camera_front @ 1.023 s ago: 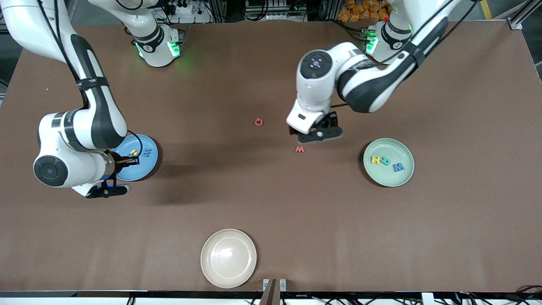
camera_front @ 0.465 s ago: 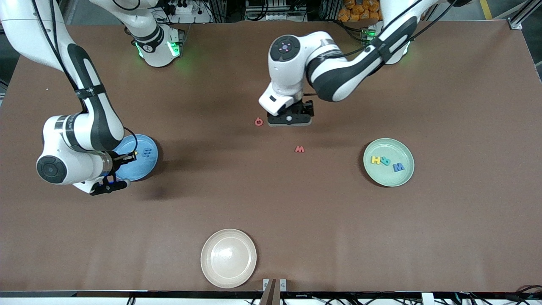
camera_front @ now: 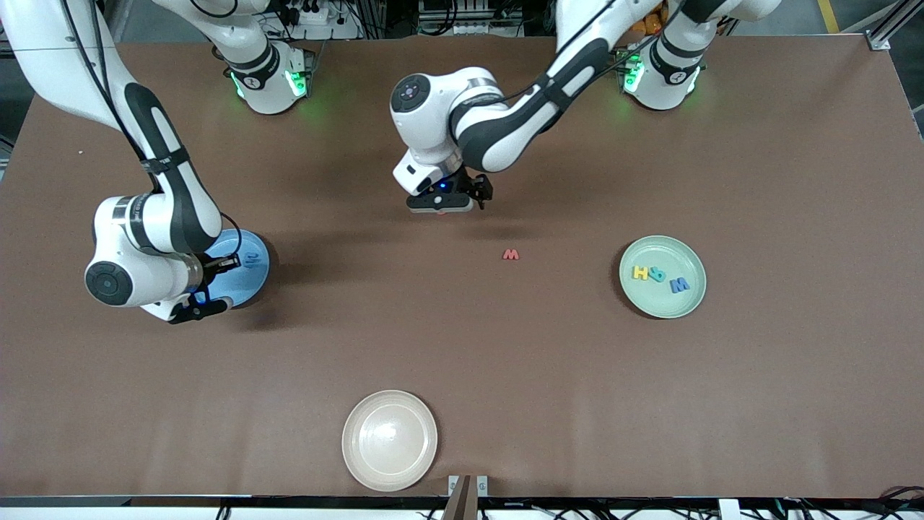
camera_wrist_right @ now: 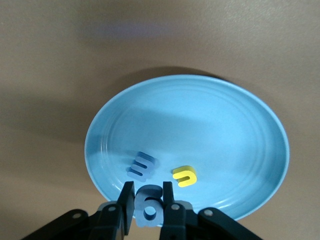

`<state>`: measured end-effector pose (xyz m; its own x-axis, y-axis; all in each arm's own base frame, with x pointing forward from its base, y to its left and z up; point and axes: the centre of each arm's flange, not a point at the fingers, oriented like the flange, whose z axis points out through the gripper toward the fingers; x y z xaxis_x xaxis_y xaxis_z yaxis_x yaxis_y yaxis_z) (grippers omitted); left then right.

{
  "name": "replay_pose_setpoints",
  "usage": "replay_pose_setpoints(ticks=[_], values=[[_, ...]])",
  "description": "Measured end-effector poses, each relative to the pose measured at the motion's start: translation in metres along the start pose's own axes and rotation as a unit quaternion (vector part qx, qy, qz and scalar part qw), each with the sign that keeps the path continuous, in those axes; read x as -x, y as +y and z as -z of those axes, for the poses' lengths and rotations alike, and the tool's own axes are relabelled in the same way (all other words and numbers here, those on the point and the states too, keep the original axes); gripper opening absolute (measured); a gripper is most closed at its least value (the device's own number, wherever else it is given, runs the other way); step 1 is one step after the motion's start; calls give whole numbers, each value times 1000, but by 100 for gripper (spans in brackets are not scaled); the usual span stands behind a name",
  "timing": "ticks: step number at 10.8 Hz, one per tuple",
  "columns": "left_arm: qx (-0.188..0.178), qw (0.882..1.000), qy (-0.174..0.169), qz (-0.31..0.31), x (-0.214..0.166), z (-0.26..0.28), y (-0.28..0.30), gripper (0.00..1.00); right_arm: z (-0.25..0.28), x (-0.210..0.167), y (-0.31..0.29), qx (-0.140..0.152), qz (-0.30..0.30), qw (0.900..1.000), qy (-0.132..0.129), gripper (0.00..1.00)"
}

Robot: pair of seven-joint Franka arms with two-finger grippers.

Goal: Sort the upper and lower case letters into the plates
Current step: 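Carry the 6 to the blue plate while the left gripper reaches the pink Q, then grasp the pink Q with the left gripper while the right gripper releases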

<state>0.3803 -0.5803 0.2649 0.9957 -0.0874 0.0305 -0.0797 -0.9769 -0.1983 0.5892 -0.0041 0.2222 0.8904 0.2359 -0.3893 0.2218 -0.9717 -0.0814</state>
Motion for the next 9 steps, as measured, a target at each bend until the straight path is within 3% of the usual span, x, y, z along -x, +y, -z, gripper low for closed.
replay_pose_setpoints(ticks=[1, 2, 4, 5, 6, 9], values=[[15, 1000, -19, 12, 4, -10, 9, 100, -1, 0, 0, 0, 0, 1000, 0, 33], [45, 998, -37, 32, 1, -17, 14, 100, -1, 0, 0, 1, 1, 1000, 2, 45], [108, 990, -41, 80, -21, -38, 17, 100, 5, -2, 1, 3, 1, 1000, 10, 71], [117, 988, -39, 90, -27, -54, 18, 100, 18, -2, 1, 6, 0, 1000, 21, 81], [117, 988, -42, 93, -27, -68, 19, 100, 37, 1, 2, 10, -1, 999, 34, 96], [99, 987, -59, 114, -2, -89, 27, 100, 142, 40, -6, 35, -5, 994, 103, 100]])
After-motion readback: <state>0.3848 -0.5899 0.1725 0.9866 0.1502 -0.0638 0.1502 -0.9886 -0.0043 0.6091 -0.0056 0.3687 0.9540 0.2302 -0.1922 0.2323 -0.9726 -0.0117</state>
